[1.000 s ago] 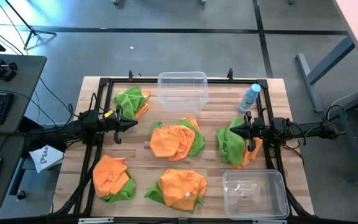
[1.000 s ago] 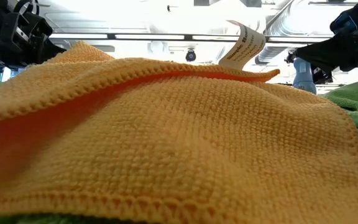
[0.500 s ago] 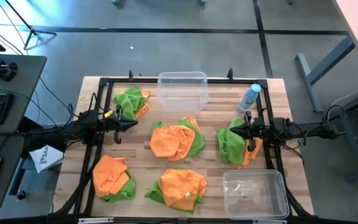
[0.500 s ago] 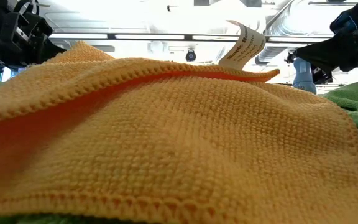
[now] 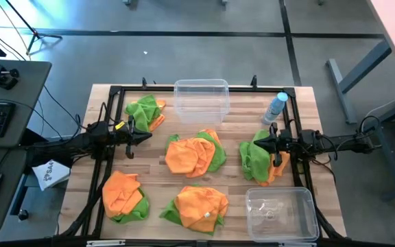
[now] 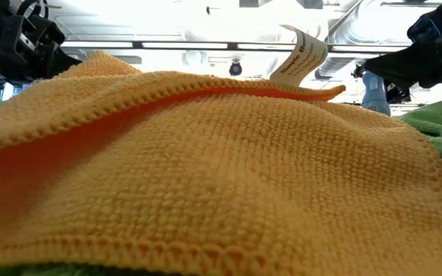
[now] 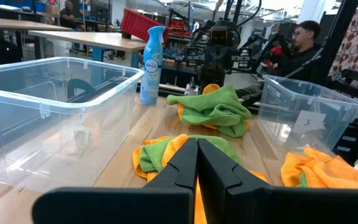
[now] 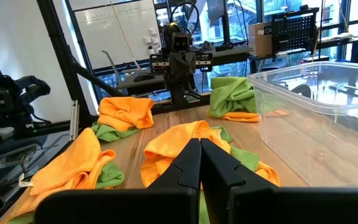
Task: Sort microfiber towel by color & place in baskets
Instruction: Put the green microfiber towel into the bottom transparent bin
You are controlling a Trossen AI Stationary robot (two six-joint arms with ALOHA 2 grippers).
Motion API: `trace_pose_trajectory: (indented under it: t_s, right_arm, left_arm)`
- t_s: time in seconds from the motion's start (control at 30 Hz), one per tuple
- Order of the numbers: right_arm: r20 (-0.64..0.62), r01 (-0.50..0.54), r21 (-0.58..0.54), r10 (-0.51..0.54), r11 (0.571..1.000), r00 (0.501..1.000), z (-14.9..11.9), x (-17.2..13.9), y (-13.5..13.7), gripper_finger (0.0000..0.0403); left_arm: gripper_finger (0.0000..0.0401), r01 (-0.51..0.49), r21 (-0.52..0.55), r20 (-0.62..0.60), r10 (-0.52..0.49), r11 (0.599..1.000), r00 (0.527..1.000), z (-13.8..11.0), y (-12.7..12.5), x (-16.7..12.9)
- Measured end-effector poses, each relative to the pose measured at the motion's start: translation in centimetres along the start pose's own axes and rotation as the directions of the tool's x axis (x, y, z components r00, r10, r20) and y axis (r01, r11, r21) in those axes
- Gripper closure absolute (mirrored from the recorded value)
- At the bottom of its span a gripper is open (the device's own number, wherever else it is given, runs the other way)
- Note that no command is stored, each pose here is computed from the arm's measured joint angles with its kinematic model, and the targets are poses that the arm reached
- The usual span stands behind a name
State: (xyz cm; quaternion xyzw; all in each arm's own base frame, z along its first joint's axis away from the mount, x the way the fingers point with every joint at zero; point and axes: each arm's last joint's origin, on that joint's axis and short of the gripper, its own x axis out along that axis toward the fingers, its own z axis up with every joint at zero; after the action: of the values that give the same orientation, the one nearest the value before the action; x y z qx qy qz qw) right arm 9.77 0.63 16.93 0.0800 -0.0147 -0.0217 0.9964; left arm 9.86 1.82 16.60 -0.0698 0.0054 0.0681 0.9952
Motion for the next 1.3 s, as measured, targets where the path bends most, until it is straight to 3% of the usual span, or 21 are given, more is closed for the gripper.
trace_pose_trajectory:
  t_s: [0.17,0.33,0.5,0.6,0.73,0.9,1.1,1.2,1.3]
  right_arm:
    - [-0.018,-0.056,0.131,0.059,0.990,0.998,-0.1,0.0,0.2,0.0402]
    - [-0.019,-0.058,0.134,0.061,0.989,0.998,-0.1,0.0,0.2,0.0402]
    - [-0.014,-0.033,0.230,0.037,0.973,0.999,-0.1,0.0,0.1,0.0402]
    - [-0.032,0.043,0.227,-0.037,0.973,0.999,0.2,-0.1,-0.1,0.0402]
    - [-0.150,0.158,0.186,-0.131,0.970,0.980,1.4,-1.0,-0.2,0.0403]
    - [-0.219,0.273,0.194,-0.230,0.942,0.948,4.3,-2.1,-0.2,0.0403]
    - [-0.254,0.355,0.171,-0.307,0.919,0.917,7.6,-0.7,0.4,0.0403]
    - [-0.345,0.405,0.109,-0.348,0.908,0.872,8.6,0.9,0.7,0.0403]
    - [-0.465,0.495,0.067,-0.412,0.866,0.784,9.4,2.5,1.0,0.0403]
  left_arm:
    - [0.0401,0.001,0.000,0.000,-0.001,1.000,1.000,0.0,0.0,0.0]
    - [0.0401,0.000,0.000,0.000,0.000,1.000,1.000,0.0,0.0,0.0]
    - [0.0401,0.000,0.000,0.000,0.000,1.000,1.000,0.0,0.0,0.0]
    - [0.0401,0.000,0.000,0.000,0.000,1.000,1.000,0.0,0.0,0.0]
    - [0.0401,0.000,0.000,0.000,0.000,1.000,1.000,0.0,0.0,0.0]
    - [0.0401,0.000,0.000,0.000,0.000,1.000,1.000,0.0,0.0,0.0]
    - [0.0401,0.000,0.000,0.000,0.000,1.000,1.000,0.0,0.0,0.0]
    - [0.0401,0.000,0.000,0.000,0.000,1.000,1.000,0.0,0.0,0.0]
    - [0.0401,0.000,0.000,0.000,0.000,1.000,1.000,0.0,0.0,0.0]
